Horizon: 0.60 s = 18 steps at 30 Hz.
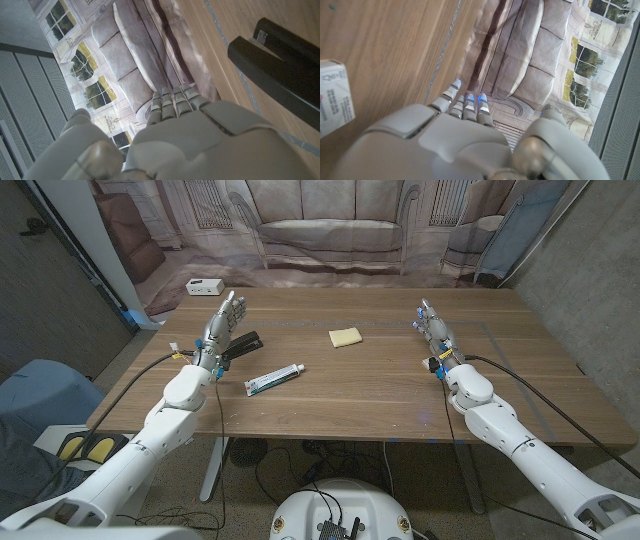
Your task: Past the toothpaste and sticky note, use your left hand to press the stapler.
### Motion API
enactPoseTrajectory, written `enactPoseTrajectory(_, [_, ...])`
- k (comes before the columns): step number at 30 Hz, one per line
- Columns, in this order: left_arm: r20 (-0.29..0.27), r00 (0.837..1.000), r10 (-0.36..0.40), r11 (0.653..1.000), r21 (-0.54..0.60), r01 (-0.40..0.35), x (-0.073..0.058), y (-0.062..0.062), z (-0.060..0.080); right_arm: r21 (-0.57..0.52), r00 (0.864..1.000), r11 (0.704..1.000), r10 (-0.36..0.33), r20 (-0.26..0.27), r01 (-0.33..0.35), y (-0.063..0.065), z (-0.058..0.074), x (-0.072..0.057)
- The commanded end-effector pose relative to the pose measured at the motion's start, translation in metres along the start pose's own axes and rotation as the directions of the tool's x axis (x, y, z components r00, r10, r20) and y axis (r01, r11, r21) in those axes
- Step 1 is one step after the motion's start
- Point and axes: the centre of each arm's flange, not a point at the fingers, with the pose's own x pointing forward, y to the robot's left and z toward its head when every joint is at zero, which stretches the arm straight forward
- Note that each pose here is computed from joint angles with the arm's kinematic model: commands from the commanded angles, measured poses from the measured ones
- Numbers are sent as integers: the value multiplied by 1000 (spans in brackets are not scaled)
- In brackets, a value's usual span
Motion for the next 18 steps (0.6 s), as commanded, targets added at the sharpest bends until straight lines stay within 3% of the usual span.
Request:
enactPoseTrajectory(1, [-3, 1000, 10, 995, 100, -10, -1, 5, 5, 2, 1000, 1000, -10, -3, 10, -1, -1, -2])
enactPoseTrajectory(12, [-26, 1000, 9, 983, 182, -4, -2, 7, 7, 5, 1000, 1000, -11, -7, 11, -1, -2, -3])
enactPoseTrajectory(18, [-5, 999, 32, 980, 196, -31, -3, 9, 7, -8, 1000, 1000, -15, -2, 15, -5, 1, -5])
